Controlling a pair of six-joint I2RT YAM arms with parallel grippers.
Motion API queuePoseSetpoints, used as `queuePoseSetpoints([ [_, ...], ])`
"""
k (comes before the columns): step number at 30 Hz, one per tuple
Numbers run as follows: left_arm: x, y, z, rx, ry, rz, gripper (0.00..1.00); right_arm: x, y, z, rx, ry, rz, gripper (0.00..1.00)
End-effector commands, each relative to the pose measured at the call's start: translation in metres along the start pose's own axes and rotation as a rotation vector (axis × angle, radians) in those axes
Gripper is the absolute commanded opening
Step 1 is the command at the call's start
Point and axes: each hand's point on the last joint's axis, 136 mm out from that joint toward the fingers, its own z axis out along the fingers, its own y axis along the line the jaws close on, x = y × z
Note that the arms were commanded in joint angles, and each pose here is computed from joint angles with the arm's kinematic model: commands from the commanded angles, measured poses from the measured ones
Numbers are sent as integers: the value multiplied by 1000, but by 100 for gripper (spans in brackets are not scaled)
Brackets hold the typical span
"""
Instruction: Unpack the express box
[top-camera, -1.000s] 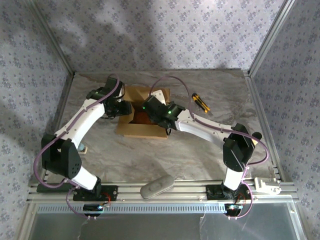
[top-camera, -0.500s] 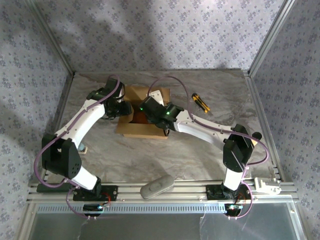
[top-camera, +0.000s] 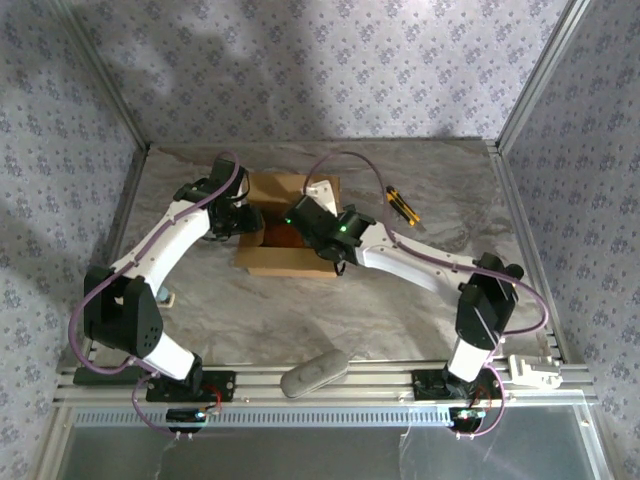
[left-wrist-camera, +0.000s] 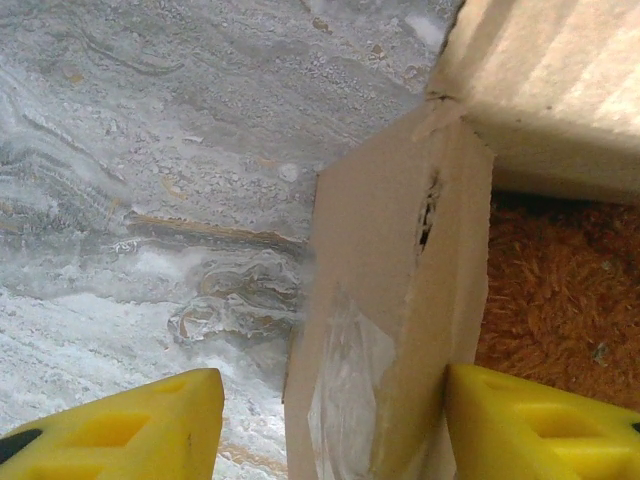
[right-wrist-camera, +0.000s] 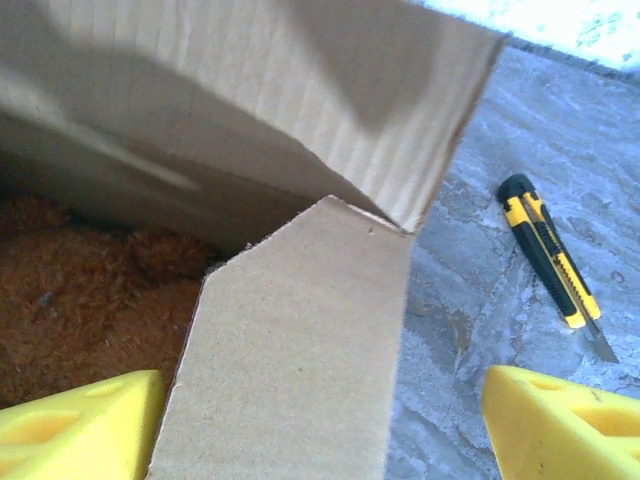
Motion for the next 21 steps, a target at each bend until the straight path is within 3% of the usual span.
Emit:
queuePoseSetpoints([
  [1,9,20,0,-63,28,-8,59,0,-32,-16,76,-16,14,83],
  [9,10,26,1,-78,32,-16,60,7,-62,-28,98,-17,61,85],
  [16,8,23,-2,-55,19,-25,59,35,-94,-5,124,61,130,85],
  [21,7,16,-3,-17,11,-30,60,60,-93,13,107,112,166,85],
])
